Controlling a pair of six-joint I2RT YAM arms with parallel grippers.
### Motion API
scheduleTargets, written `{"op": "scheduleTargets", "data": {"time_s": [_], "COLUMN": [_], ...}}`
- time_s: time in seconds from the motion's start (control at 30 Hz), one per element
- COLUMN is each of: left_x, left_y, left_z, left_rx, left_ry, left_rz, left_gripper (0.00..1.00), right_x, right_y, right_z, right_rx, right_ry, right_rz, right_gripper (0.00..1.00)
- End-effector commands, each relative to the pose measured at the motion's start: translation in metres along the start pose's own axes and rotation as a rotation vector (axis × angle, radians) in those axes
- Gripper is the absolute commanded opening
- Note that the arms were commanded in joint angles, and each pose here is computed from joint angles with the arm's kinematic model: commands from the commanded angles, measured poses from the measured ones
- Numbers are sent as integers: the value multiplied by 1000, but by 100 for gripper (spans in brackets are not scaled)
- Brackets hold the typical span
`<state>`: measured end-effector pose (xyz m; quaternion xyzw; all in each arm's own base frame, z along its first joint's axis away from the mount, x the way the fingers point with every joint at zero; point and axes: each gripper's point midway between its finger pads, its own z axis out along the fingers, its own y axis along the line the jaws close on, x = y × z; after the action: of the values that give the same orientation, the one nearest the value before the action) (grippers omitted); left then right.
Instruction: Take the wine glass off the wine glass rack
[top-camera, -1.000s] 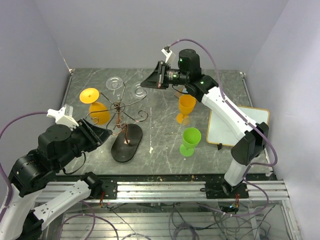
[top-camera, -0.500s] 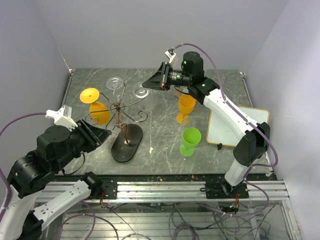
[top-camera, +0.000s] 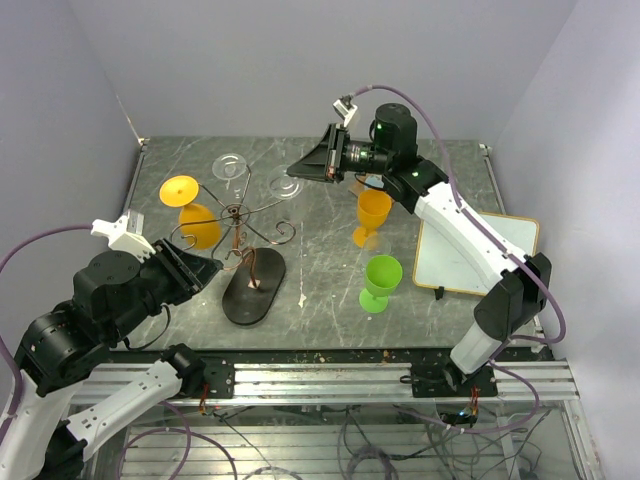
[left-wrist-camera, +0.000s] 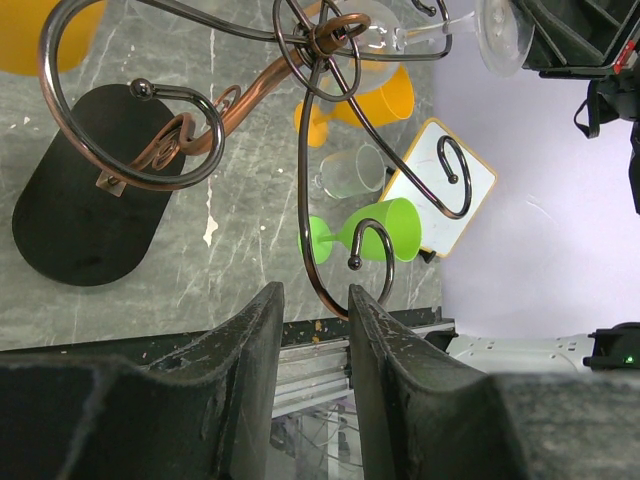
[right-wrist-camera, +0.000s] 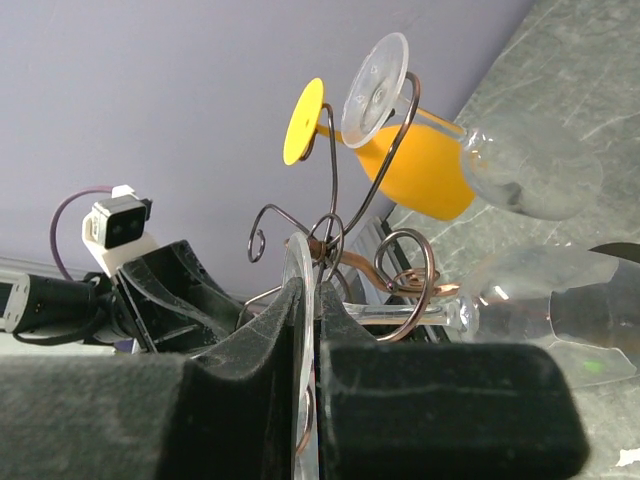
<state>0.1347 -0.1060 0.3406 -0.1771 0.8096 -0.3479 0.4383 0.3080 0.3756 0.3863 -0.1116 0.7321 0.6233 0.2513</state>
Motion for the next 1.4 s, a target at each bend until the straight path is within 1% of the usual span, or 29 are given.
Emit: {"op": "scheduleTargets", "data": {"time_s": [0.0, 0.13, 0.33, 0.6, 0.97, 1.23, 1.37], "left_x": [3, 3, 2, 2, 1, -4, -4], "left_y": [5, 4, 3, 4, 5, 3, 0], "left_z": [1, 3, 2, 0, -4, -10, -10], "left_rx": [-21, -20, -18, -21, -17, -7, 2], "left_ry": [15, 15, 12, 12, 6, -9, -7], "left_rz": [22, 21, 20, 21, 17, 12, 13], "left_gripper": [42, 42, 42, 42, 42, 48, 54], "right_x": [0, 8, 10, 1, -21, -38, -43], "right_y": [30, 35, 40, 39, 25, 26, 23], "right_z": [-9, 0, 11, 24, 44, 50, 51], "right_rx": [-91, -112, -134, -138, -107, -95, -89], "right_ry": [11, 52, 64, 38, -34, -93, -104], "right_rz": [-45, -48, -44, -26, 5, 9, 12], "right_gripper": [0, 0, 0, 0, 0, 0, 0]}}
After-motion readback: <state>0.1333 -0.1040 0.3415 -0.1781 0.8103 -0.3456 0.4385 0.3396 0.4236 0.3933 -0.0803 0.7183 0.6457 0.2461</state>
